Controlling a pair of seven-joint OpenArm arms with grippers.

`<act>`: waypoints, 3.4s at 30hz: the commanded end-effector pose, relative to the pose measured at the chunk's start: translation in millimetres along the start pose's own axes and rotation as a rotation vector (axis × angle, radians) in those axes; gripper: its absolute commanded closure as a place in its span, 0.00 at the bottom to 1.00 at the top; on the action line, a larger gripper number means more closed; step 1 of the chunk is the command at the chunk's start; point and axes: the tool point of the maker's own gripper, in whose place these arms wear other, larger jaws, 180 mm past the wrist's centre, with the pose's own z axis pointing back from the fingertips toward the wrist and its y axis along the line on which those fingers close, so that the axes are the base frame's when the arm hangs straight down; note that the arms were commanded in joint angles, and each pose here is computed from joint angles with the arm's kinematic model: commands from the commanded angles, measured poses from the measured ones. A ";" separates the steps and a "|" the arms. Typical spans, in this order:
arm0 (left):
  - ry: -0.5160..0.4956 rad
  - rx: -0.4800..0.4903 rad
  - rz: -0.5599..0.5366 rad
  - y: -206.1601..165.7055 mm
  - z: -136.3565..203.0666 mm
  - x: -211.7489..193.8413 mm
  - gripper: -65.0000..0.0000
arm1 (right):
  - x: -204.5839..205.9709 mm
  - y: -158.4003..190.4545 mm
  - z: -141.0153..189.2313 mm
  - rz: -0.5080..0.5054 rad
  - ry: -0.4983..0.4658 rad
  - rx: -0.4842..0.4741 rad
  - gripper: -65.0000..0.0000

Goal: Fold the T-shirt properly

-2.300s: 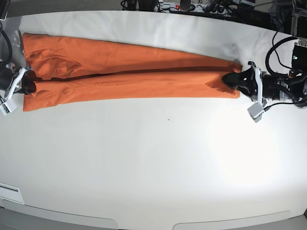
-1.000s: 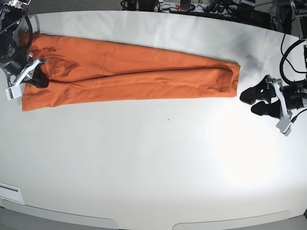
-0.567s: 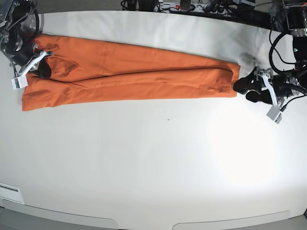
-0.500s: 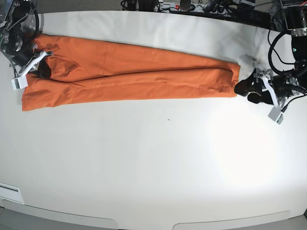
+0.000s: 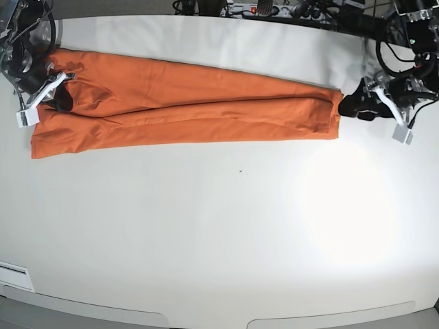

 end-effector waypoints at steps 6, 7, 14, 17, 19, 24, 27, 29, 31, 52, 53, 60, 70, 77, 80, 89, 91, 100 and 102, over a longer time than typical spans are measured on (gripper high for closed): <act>-0.065 -0.006 0.000 -4.7 -5.2 10.5 0.31 | 12.2 -2.1 4.4 0.020 -0.035 0.001 1.00; -0.068 0.007 -0.002 -2.6 -5.8 10.5 0.31 | 12.3 -2.1 4.4 0.020 -0.036 0.001 1.00; -0.078 0.021 0.008 0.0 -5.7 12.0 0.31 | 12.3 -2.0 4.4 0.020 -0.036 0.001 1.00; -0.056 -0.006 0.006 -6.4 -11.2 7.9 0.31 | 12.4 -2.1 4.5 0.020 -0.036 0.001 1.00; -0.017 -0.038 0.000 -15.4 -21.0 -0.1 0.31 | 12.3 -2.1 4.5 0.020 -0.035 0.001 1.00; 0.077 -0.118 -0.025 -39.6 -45.1 -20.6 0.31 | 12.0 -2.1 4.4 0.020 -0.035 0.001 1.00; 0.095 -0.134 -0.029 -44.7 -49.5 -25.2 0.32 | 10.9 -2.2 4.4 0.021 -0.028 0.000 1.00; 0.096 -0.134 -0.030 -44.6 -49.5 -25.2 0.47 | 10.6 -2.2 4.5 0.020 -0.026 0.000 1.00; 0.101 -0.134 -0.031 -44.5 -49.4 -26.2 0.81 | 10.2 -2.1 4.4 0.020 -0.024 0.001 1.00; -0.052 -0.438 -0.281 -142.7 -16.8 19.6 1.00 | 6.3 -2.8 4.4 0.022 -0.004 -0.003 1.00; -0.059 -0.443 -0.295 -146.8 -15.8 21.1 1.00 | 5.3 -3.0 4.6 0.023 -0.001 -0.004 1.00; -0.153 -0.521 -0.267 -175.5 -26.5 24.2 1.00 | 3.9 -3.0 4.6 0.023 0.007 -0.005 1.00; -0.243 -0.595 -0.245 -226.8 -71.7 17.2 1.00 | 0.7 -3.2 4.9 0.022 0.021 -0.005 1.00; -0.179 -0.629 -0.285 -253.7 -93.6 -3.5 1.00 | 0.7 -3.2 4.9 0.022 0.021 -0.005 1.00; -0.206 -0.635 -0.288 -260.3 -96.3 -0.9 1.00 | 0.8 -3.1 4.9 0.022 0.021 -0.005 1.00; -0.235 -0.680 -0.258 -281.5 -101.3 1.3 1.00 | -0.8 -2.8 5.0 0.021 0.030 -0.003 1.00; -0.243 -0.698 -0.247 -284.9 -99.5 2.6 0.72 | -1.4 -2.7 5.0 0.021 0.033 -0.002 1.00; -0.240 -0.729 -0.241 -292.3 -98.3 0.9 0.40 | -1.1 -2.4 5.0 0.020 0.032 -0.001 1.00; -0.244 -0.729 -0.240 -292.3 -98.0 1.6 0.40 | -1.0 -2.4 5.0 0.020 0.032 -0.001 1.00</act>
